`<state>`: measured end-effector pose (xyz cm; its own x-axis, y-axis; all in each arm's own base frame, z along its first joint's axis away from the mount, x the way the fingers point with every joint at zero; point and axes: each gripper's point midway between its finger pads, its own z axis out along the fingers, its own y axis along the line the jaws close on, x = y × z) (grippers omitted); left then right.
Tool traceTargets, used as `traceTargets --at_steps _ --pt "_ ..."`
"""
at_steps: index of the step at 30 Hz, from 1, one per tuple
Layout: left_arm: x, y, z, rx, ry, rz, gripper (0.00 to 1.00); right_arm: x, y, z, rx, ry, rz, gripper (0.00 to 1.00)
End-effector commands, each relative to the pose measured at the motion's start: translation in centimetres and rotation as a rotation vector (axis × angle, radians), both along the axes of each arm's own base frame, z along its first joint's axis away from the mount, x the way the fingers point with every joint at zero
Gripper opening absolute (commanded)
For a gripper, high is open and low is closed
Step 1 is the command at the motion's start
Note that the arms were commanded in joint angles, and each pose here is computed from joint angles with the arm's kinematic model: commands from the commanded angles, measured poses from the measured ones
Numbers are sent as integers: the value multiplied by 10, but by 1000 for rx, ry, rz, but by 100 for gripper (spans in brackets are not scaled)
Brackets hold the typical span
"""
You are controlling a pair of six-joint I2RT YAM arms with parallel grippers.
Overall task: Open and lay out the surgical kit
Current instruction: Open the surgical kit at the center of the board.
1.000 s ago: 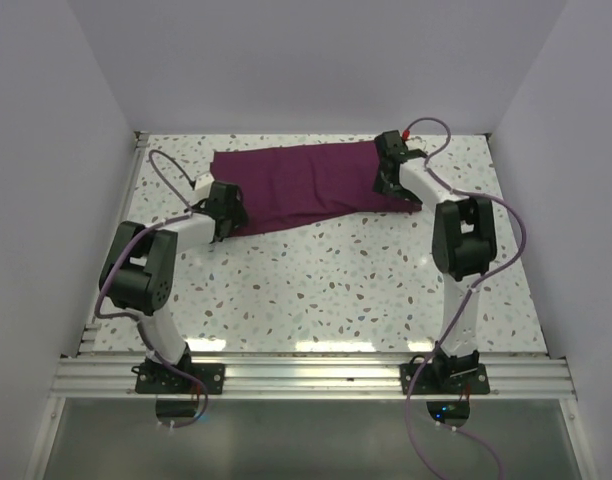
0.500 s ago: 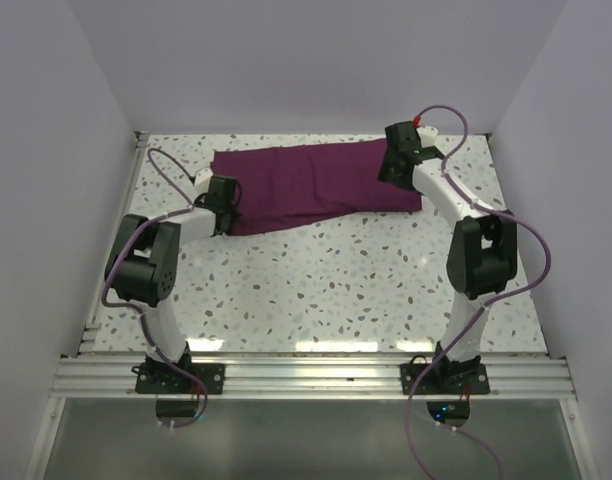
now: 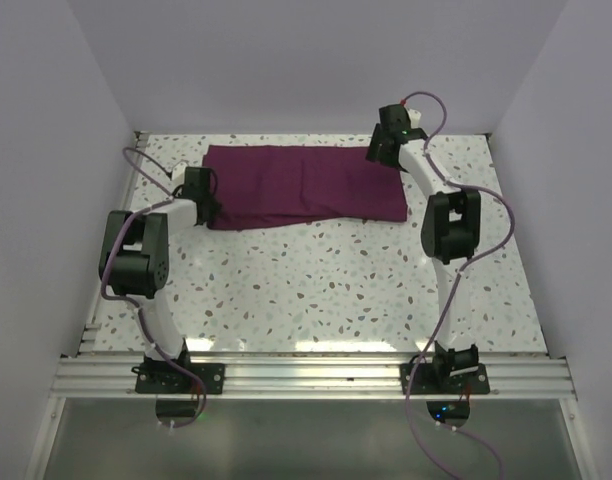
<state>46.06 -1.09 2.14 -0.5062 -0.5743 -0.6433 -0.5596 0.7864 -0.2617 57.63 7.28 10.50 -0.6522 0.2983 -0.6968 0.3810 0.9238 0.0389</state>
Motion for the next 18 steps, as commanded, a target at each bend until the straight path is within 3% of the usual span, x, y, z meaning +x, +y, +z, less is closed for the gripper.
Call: traceTargets --at_steps 1,4,18 --pt "-1 10 -13 23 68 -7 38 19 5 -30 23 36 47 93" --pt "2 11 -17 34 66 -6 59 41 0 -31 24 -8 44 90" --pt "0 12 -17 36 53 -3 60 79 -33 -70 59 -78 -42 85"
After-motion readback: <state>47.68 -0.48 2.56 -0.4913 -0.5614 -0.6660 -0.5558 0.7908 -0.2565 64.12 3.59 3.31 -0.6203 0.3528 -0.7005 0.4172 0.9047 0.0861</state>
